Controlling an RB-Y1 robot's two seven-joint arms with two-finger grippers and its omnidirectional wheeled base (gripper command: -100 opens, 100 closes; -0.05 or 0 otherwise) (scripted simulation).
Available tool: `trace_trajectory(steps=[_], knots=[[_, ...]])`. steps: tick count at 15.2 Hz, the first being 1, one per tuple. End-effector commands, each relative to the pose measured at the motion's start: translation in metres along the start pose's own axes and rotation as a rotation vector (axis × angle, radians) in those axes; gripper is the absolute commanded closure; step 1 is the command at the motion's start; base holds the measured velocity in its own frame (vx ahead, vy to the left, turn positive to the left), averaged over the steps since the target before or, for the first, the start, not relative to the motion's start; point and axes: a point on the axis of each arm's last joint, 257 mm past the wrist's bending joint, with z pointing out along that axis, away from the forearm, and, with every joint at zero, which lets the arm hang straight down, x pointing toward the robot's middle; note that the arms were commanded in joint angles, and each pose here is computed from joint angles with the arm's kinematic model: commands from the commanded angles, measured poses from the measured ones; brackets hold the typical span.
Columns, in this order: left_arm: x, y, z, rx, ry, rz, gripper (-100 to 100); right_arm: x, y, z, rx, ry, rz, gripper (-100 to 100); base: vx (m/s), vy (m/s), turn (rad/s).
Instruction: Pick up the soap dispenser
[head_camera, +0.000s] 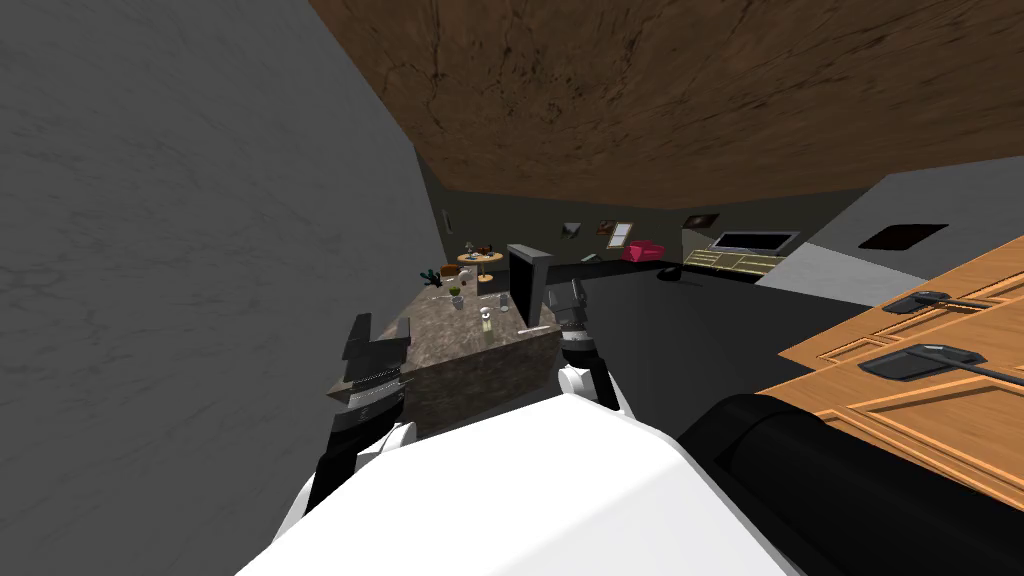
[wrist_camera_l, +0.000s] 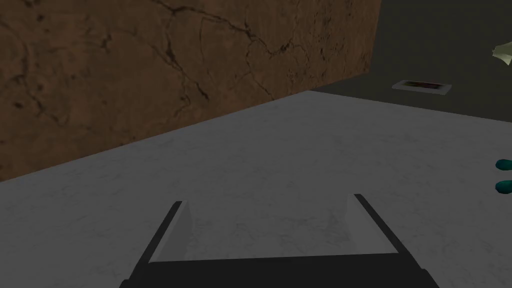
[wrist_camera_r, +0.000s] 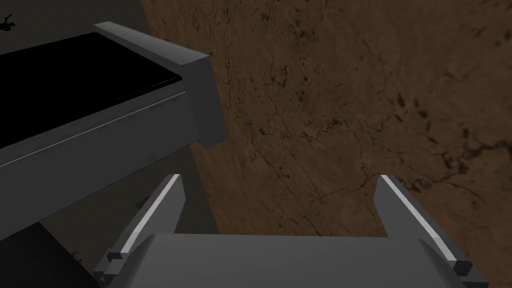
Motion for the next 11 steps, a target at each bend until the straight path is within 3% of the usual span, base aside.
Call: trace_trajectory(steps=[1, 11], knots=[[0.008, 0.004, -0.001, -0.011, 0.042, 0.000, -100, 0.000, 0.000, 0.000, 0.000, 0.000, 0.000, 0, 0.000, -0.008, -0.012], [0.051, 0.032, -0.013, -0.088, 0.253, -0.035, -100, 0.000, 0.000, 0.000, 0.000, 0.000, 0.000, 0, 0.000, -0.049, -0.028]])
